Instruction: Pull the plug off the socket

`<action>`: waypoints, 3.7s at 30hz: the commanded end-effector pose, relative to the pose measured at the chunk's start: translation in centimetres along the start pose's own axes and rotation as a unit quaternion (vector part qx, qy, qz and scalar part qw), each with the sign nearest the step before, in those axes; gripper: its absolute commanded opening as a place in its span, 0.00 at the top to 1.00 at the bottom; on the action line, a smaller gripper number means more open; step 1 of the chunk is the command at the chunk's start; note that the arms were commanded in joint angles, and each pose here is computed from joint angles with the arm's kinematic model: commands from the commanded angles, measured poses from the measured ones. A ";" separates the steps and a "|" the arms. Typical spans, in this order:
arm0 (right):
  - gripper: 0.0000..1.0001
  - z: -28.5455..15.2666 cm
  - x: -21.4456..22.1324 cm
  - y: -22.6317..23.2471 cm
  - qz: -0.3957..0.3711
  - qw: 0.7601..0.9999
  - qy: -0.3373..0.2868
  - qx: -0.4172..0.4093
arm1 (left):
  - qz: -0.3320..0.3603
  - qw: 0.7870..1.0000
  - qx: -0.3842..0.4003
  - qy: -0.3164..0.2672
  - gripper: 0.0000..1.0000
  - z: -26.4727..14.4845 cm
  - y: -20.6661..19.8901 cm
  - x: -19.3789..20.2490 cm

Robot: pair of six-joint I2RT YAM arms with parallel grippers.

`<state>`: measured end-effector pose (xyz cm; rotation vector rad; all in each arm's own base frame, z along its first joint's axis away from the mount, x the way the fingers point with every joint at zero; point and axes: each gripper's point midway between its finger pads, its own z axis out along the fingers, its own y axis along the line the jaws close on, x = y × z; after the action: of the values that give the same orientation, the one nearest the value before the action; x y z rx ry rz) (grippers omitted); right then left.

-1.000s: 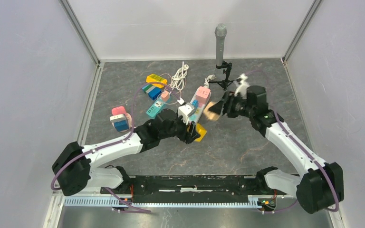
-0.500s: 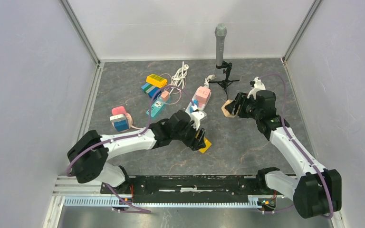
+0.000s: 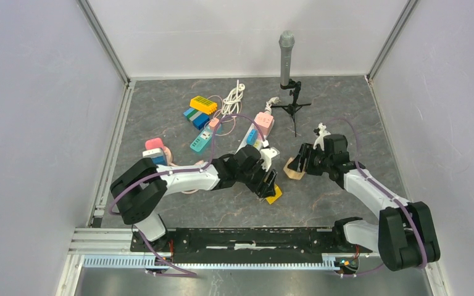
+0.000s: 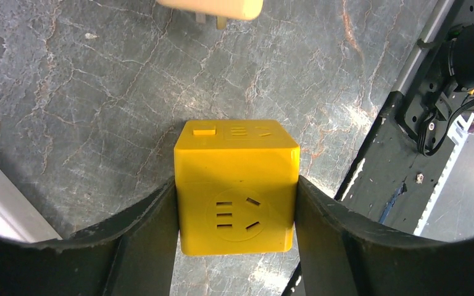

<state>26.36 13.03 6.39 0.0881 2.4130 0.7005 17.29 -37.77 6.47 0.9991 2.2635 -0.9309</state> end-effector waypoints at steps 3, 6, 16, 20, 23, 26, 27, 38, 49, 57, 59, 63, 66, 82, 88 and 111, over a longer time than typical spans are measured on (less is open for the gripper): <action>0.54 0.6 0.0 0.2 -0.008 1.000 -0.003 -0.017 | -0.011 1.000 -0.001 -0.017 0.28 -0.2 -0.8 -2.2; 0.29 0.3 -0.8 -0.1 -0.018 1.000 -0.014 0.000 | -0.004 0.999 -0.017 -0.028 0.13 -1.1 -0.6 -3.4; 0.10 -1.8 -5.9 0.6 -0.070 0.994 -0.083 0.031 | 0.013 0.987 -0.124 -0.100 0.00 -5.7 1.2 -8.7; 0.10 -2.9 -7.9 2.3 -0.085 0.989 -0.125 0.004 | 0.004 0.969 -0.199 -0.145 0.00 -8.7 3.3 -10.0; 0.13 -3.1 -9.0 4.3 -0.097 0.983 -0.148 -0.042 | -0.011 0.943 -0.271 -0.192 0.00 -12.0 5.4 -10.6; 0.16 -3.2 -9.7 6.4 -0.111 0.977 -0.163 -0.087 | -0.036 0.914 -0.326 -0.239 0.00 -15.2 7.3 -10.5; 0.17 -3.1 -9.8 7.1 -0.117 0.975 -0.166 -0.096 | -0.051 0.906 -0.335 -0.254 0.00 -16.0 7.7 -10.3; 0.28 1.7 -9.2 10.9 -0.089 0.987 -0.132 0.019 | -0.197 0.892 -0.309 -0.266 0.00 -18.3 10.4 -6.0; 0.22 6.7 -10.1 14.1 -0.040 0.979 -0.119 0.161 | -0.252 0.875 -0.335 -0.243 0.00 -19.1 12.8 -3.4; 0.26 10.0 -9.4 14.2 -0.031 0.977 -0.095 0.189 | -0.251 0.878 -0.331 -0.239 0.00 -19.1 12.9 -3.0; 0.28 10.6 -9.1 14.1 -0.031 0.977 -0.087 0.194 | -0.248 0.878 -0.333 -0.240 0.00 -19.3 12.9 -2.9; 0.42 11.1 -7.9 13.1 -0.026 0.975 -0.066 0.212 | -0.238 0.882 -0.328 -0.243 0.00 -19.3 12.8 -2.9; 0.54 10.7 -6.8 12.3 -0.019 0.975 -0.062 0.213 | -0.236 0.884 -0.320 -0.245 0.00 -19.0 12.7 -3.0; 1.00 10.1 -4.4 13.5 0.023 0.989 -0.033 0.143 | -0.241 0.906 -0.294 -0.187 0.00 -15.5 13.0 -2.4; 1.00 8.9 -2.0 14.6 0.058 0.993 0.000 0.107 | -0.231 0.920 -0.272 -0.162 0.00 -13.3 13.2 -2.0; 0.49 10.0 -1.7 17.3 -0.010 0.997 -0.002 0.080 | -0.234 0.935 -0.237 -0.122 0.29 -9.9 13.3 1.4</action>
<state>31.03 31.19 8.54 0.1567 2.4881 0.4660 24.74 -22.41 6.41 0.0722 2.4225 -0.5418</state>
